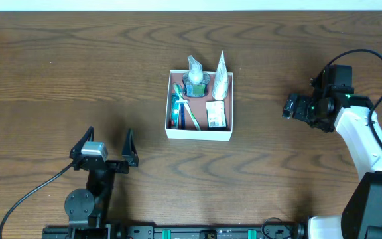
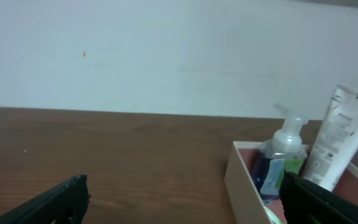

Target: Pack container

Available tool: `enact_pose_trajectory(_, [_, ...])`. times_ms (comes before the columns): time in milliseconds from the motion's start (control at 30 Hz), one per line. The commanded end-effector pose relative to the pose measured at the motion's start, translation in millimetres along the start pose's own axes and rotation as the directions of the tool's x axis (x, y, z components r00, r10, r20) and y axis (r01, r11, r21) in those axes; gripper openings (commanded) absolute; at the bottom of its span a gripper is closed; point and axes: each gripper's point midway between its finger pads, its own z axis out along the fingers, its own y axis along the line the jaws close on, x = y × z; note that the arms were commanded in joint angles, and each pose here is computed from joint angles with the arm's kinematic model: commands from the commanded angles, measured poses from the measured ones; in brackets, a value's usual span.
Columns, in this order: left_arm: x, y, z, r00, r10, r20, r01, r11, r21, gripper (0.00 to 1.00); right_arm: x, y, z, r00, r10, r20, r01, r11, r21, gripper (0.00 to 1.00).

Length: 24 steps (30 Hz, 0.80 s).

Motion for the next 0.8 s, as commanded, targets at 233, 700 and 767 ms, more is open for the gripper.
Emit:
enact_pose_trajectory(233, [7.4, -2.1, -0.3, 1.000, -0.003, 0.013, 0.003, 1.000, 0.020, 0.98, 1.3, -1.8, 1.7, 1.000, -0.010, -0.006, 0.010, 1.000, 0.005, 0.99])
enact_pose_trajectory(700, [61.9, 4.5, -1.4, 0.985, -0.022, -0.168, 0.021, 1.000, -0.008, 0.98, 1.3, -1.8, 1.7, 1.000, -0.010, -0.006, 0.010, 1.000, 0.005, 0.99])
enact_pose_trajectory(767, [61.4, 4.3, -1.3, 0.986, -0.022, -0.167, 0.021, 1.000, -0.007, 0.98, 1.3, -1.8, 1.7, 1.000, -0.010, -0.006, 0.010, 1.000, 0.005, 0.99])
